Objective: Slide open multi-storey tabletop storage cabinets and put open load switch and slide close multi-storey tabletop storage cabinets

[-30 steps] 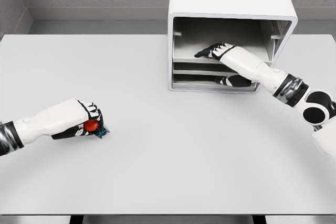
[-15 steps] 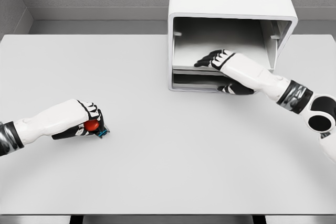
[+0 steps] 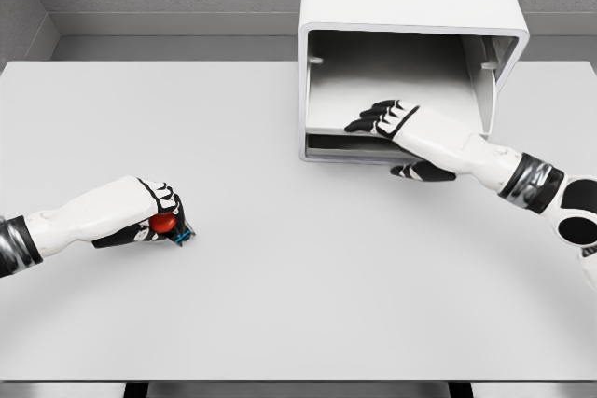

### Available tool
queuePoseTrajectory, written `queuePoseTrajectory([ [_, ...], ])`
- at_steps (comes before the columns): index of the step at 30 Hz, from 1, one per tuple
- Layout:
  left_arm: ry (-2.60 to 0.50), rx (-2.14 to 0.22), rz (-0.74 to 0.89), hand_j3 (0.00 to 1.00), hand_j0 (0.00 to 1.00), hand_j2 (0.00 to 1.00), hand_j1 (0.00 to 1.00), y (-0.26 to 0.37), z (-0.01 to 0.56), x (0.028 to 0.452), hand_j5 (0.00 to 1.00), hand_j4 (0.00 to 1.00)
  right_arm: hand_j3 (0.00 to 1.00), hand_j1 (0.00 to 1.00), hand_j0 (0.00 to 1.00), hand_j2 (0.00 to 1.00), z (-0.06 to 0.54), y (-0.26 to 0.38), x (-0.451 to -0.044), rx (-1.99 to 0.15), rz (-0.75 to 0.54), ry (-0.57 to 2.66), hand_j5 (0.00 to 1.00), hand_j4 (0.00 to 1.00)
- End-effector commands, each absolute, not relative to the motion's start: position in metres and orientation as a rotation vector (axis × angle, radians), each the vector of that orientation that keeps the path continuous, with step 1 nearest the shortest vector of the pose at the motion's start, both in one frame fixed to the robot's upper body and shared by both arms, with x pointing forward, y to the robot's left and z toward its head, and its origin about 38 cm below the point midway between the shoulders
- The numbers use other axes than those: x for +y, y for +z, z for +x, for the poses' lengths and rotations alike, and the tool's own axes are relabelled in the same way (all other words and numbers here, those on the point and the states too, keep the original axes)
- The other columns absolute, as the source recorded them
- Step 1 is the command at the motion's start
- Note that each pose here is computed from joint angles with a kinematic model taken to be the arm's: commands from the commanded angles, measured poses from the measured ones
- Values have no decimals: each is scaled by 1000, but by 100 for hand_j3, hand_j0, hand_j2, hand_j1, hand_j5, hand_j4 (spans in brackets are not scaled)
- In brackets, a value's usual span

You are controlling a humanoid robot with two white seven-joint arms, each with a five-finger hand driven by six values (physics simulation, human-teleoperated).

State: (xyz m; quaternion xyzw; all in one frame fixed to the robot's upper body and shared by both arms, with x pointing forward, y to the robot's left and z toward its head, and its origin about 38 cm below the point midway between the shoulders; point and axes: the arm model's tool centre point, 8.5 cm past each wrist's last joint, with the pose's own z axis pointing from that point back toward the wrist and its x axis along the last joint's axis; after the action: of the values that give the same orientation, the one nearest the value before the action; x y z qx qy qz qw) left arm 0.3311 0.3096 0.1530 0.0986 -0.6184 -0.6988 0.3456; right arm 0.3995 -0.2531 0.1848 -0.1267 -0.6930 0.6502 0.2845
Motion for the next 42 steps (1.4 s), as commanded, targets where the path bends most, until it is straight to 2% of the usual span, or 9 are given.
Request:
queuePoseTrajectory([
  [1, -1806, -1609, 252, 34, 34, 34, 34, 153, 331, 310, 34, 34, 88, 88, 88, 88, 396, 184, -251, -1840, -355, 1798, 88, 88],
  [17, -1805, -1608, 255, 34, 34, 34, 34, 154, 331, 310, 34, 34, 88, 88, 88, 88, 377, 190, -258, -1852, -366, 1810, 88, 88],
  [31, -1778, -1657, 274, 34, 34, 34, 34, 162, 330, 307, 34, 34, 89, 89, 89, 89, 373, 223, -284, -1927, -492, 1726, 89, 89],
  [32, -1776, -1657, 276, 34, 34, 34, 34, 163, 330, 307, 34, 34, 87, 87, 87, 87, 375, 228, -288, -1934, -516, 1714, 87, 87],
  [34, -1769, -1668, 289, 34, 34, 34, 34, 167, 331, 309, 34, 34, 74, 74, 74, 74, 374, 232, -299, -1932, -553, 1682, 74, 74],
  [35, -1774, -1679, 293, 34, 34, 34, 34, 170, 330, 307, 34, 34, 64, 64, 64, 64, 374, 233, -302, -1930, -563, 1674, 64, 64],
  [36, -1775, -1687, 295, 34, 34, 34, 34, 173, 330, 306, 34, 34, 60, 60, 60, 60, 374, 236, -306, -1931, -580, 1666, 60, 60],
  [38, -1776, -1689, 295, 34, 34, 34, 34, 173, 330, 306, 34, 34, 54, 54, 54, 54, 373, 239, -310, -1943, -574, 1634, 54, 54],
  [42, -1782, -1701, 297, 34, 34, 34, 34, 176, 329, 303, 34, 34, 50, 50, 50, 50, 363, 246, -319, -1973, -576, 1580, 50, 50],
])
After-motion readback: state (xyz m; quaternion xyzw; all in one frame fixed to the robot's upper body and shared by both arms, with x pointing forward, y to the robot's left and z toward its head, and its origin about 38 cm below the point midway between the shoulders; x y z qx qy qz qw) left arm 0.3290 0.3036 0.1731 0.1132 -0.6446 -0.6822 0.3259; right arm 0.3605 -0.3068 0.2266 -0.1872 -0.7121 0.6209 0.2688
